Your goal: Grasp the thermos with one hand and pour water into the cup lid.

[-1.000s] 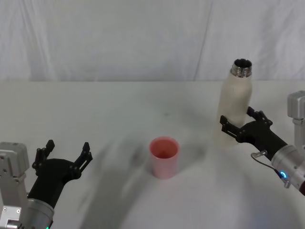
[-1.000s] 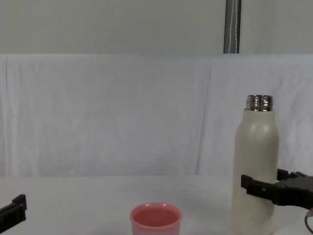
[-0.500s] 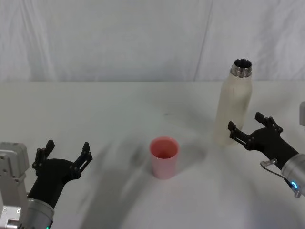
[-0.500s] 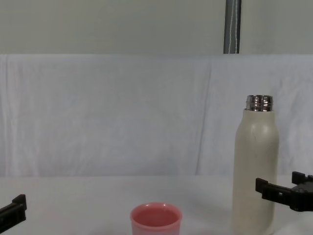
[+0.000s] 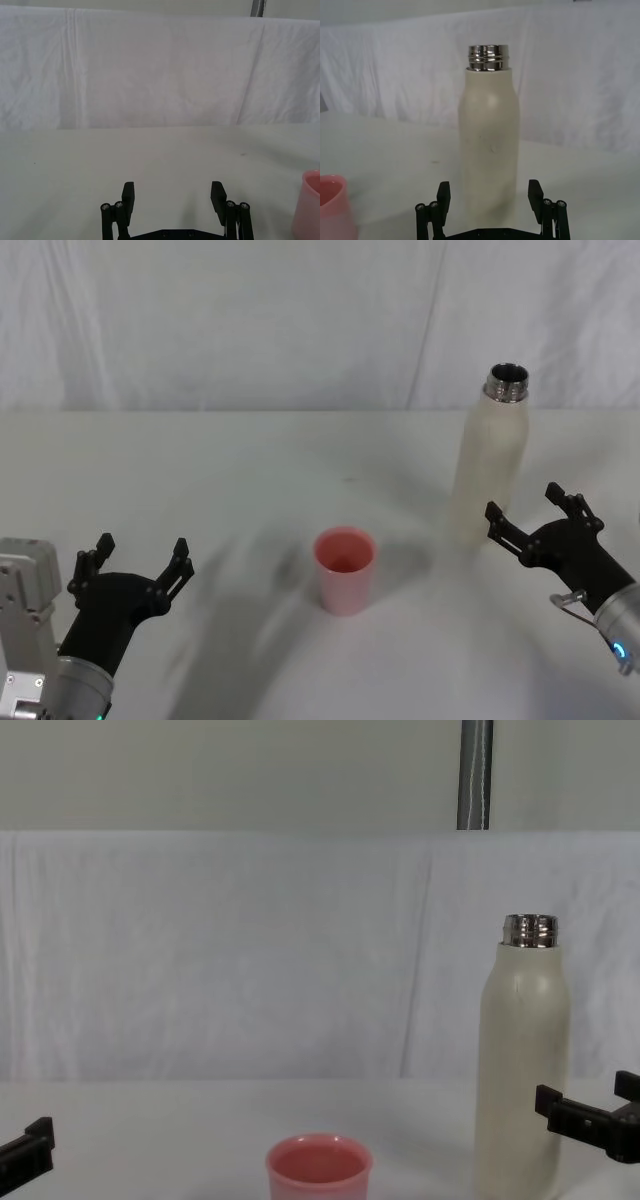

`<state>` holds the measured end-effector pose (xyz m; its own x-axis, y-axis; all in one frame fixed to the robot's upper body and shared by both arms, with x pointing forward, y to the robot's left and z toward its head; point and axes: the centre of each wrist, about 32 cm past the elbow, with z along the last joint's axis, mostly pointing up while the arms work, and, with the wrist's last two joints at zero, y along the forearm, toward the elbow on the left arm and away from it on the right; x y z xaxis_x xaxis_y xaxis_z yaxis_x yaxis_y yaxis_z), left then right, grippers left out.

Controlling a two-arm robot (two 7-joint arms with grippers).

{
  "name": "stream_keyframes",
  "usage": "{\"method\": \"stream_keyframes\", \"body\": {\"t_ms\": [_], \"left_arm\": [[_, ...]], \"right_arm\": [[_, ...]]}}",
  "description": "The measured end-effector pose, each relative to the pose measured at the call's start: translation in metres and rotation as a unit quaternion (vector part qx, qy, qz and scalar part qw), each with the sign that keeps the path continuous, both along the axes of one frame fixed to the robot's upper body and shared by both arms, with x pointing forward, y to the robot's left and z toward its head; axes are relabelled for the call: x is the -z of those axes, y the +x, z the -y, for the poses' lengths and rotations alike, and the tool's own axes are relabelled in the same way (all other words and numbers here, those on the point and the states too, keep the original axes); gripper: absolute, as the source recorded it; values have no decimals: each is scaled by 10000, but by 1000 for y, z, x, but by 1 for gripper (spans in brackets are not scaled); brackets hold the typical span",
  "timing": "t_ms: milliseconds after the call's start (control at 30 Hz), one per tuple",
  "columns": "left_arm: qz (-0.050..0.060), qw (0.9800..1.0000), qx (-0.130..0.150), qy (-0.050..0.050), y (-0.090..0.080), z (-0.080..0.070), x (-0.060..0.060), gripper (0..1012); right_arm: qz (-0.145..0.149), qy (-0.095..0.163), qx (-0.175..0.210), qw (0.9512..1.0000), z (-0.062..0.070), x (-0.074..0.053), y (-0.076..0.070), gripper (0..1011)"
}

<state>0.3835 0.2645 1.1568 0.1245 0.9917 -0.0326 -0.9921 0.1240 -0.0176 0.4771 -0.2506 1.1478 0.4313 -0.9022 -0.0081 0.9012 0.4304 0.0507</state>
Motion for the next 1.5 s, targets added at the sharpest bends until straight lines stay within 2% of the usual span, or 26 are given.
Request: {"method": "stream_keyframes", "body": {"t_ms": [133,533,1000,1500], "left_arm": [[0,10000,0,0,0,0,0,1001],[0,10000,0,0,0,0,0,1001],[0,10000,0,0,0,0,0,1001],[0,10000,0,0,0,0,0,1001]], "right_arm": [[127,-16,13,9999,-5,5,-6,1003],[194,96,-52,9998,-9,16,-18,1003],[124,78,-139,9998,-11,22,-20,1003],[126,11,-177,9998,-11,22,-18,1003]]}}
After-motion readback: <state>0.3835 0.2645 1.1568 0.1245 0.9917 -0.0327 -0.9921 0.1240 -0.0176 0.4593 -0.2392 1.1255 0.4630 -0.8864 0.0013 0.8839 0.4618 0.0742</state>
